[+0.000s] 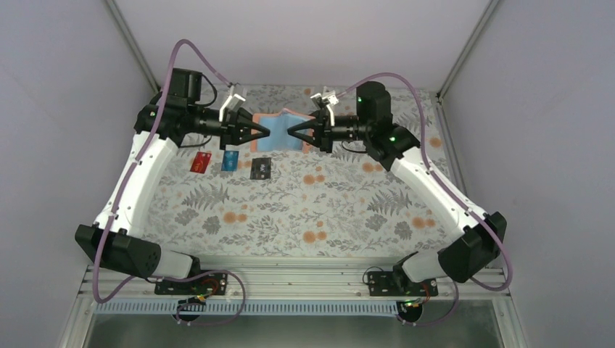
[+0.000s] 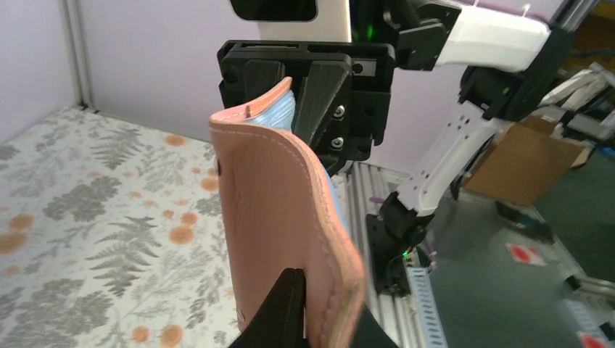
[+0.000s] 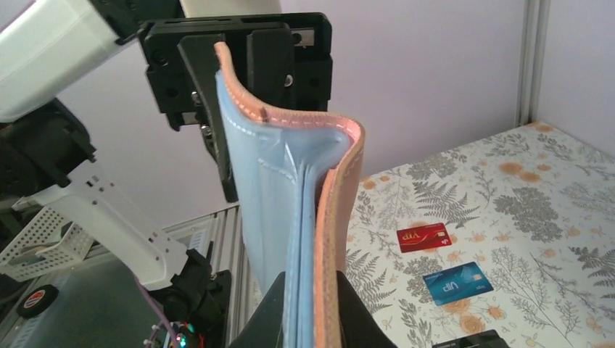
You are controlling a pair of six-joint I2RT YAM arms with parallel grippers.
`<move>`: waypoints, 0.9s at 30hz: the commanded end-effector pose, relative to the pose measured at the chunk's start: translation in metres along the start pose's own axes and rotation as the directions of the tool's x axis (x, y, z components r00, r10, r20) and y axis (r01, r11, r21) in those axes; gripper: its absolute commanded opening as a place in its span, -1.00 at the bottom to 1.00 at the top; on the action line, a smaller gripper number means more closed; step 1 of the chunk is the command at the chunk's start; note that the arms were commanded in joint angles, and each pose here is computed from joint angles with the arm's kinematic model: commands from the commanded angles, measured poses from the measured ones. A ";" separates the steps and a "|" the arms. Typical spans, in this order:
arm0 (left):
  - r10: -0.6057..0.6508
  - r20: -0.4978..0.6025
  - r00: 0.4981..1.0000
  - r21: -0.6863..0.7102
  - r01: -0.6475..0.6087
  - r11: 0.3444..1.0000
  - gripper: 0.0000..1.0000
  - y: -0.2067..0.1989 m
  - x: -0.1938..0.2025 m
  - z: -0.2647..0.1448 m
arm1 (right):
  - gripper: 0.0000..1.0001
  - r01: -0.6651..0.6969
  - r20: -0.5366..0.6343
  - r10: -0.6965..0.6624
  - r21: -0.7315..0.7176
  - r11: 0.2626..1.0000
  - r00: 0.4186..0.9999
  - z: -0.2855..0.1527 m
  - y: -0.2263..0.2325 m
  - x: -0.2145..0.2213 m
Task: Take the credit cards out of the card holder
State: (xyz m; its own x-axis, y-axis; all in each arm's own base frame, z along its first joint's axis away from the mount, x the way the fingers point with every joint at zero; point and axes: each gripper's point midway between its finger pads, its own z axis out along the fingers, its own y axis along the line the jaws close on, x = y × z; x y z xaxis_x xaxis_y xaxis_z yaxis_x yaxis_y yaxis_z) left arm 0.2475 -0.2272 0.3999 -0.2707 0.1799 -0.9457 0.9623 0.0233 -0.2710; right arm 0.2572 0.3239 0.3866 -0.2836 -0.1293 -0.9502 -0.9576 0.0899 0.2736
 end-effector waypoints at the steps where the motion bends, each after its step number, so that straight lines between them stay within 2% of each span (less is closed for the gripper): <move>1: 0.013 -0.030 0.999 -0.090 -0.015 0.996 -0.60 0.018 0.005 0.004 | -0.92 0.042 0.023 -0.041 -0.046 0.998 0.999 0.017 0.020 -0.018; 3: -0.011 -0.057 0.998 -0.182 0.001 0.983 0.10 0.037 0.011 0.004 | -0.92 0.031 0.034 -0.030 -0.017 0.999 0.999 0.017 0.018 -0.022; 4: -0.018 -0.071 0.997 -0.221 0.002 0.975 0.35 0.044 0.014 0.004 | -0.92 0.025 0.039 -0.025 -0.002 1.000 0.999 0.016 0.016 -0.024; 6: -0.025 -0.090 0.996 -0.261 0.001 0.965 0.51 0.053 0.019 0.004 | -0.92 0.012 0.041 -0.012 -0.006 1.000 0.999 0.017 0.017 -0.026; 11: -0.011 -0.105 0.994 -0.249 -0.015 0.968 0.55 0.049 0.021 0.008 | -0.92 -0.004 0.039 0.003 0.018 1.000 0.999 0.017 0.013 -0.027; 16: 0.048 -0.103 0.994 -0.116 -0.060 0.991 0.95 0.020 0.018 0.011 | -0.92 -0.014 0.044 0.011 0.081 0.997 0.999 0.015 0.004 -0.032; 19: 0.120 -0.095 0.988 -0.068 -0.126 0.990 1.00 0.001 0.007 0.007 | -0.92 -0.027 0.036 0.023 0.121 0.992 0.999 0.015 -0.003 -0.030; 21: 0.126 -0.099 0.987 -0.102 -0.136 0.985 1.00 0.005 0.002 0.005 | -0.92 -0.036 0.034 0.032 0.126 0.991 0.999 0.015 -0.005 -0.029; 25: 0.010 -0.143 0.990 -0.327 -0.057 0.943 0.99 0.059 0.015 0.004 | -0.92 -0.038 0.033 0.036 0.057 0.998 0.999 0.019 0.005 -0.031; 27: -0.018 -0.165 0.986 -0.365 -0.044 0.930 0.84 0.072 0.025 0.008 | -0.92 -0.037 0.028 0.036 0.052 0.998 0.999 0.019 0.007 -0.030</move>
State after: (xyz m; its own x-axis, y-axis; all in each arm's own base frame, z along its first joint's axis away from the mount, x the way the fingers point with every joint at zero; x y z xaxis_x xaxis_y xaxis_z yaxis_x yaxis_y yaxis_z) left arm 0.2782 -0.2299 0.3785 -0.2234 0.3053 -0.9257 0.9599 0.2339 -0.1545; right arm 0.2684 0.3415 0.3990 -0.3361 -0.1105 -0.9353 -0.9304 0.1929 0.3116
